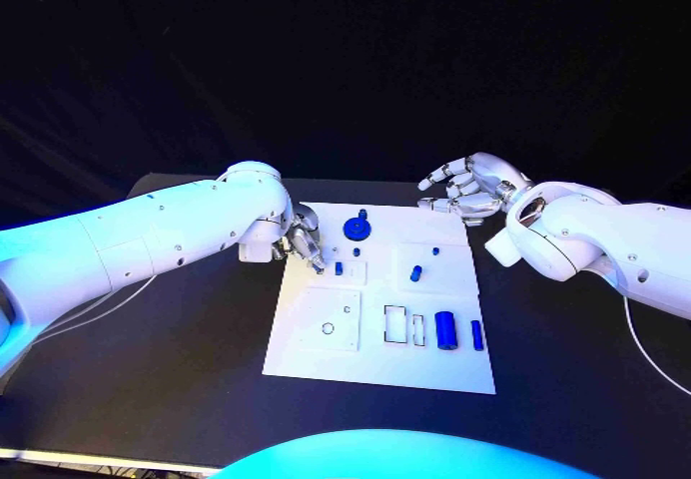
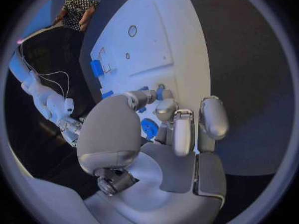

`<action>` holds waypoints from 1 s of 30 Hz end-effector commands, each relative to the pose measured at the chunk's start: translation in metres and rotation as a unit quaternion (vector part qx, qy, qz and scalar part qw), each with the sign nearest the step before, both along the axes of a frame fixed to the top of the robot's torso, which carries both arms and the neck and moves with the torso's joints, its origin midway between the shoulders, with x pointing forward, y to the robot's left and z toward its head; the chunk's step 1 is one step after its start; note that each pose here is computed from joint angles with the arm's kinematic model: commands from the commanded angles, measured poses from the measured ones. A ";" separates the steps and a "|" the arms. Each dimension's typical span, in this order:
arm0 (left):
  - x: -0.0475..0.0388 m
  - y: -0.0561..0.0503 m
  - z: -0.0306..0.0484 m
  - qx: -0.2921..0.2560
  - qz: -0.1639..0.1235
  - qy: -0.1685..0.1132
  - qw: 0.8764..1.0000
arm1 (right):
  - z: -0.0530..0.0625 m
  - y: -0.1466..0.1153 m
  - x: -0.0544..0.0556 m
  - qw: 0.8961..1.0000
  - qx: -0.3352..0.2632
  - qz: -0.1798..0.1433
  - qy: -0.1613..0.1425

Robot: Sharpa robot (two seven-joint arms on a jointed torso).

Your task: Assemble the parts on the task board

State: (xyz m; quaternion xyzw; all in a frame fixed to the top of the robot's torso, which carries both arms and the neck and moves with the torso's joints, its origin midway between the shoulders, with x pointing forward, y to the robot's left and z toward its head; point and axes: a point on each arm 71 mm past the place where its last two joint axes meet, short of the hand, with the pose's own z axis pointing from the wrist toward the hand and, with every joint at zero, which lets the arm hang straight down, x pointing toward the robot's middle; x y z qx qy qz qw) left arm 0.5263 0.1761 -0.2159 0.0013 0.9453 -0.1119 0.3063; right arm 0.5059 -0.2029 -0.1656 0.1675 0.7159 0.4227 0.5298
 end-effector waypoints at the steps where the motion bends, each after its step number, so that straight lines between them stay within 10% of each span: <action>1: -0.0021 -0.002 -0.0004 -0.002 -0.009 0.012 1.000 | 0.000 0.002 -0.001 1.000 -0.001 0.010 -0.001; 30: -0.0028 -0.003 -0.0014 -0.008 -0.007 0.017 1.000 | 0.000 0.001 -0.001 1.000 -0.001 0.010 -0.001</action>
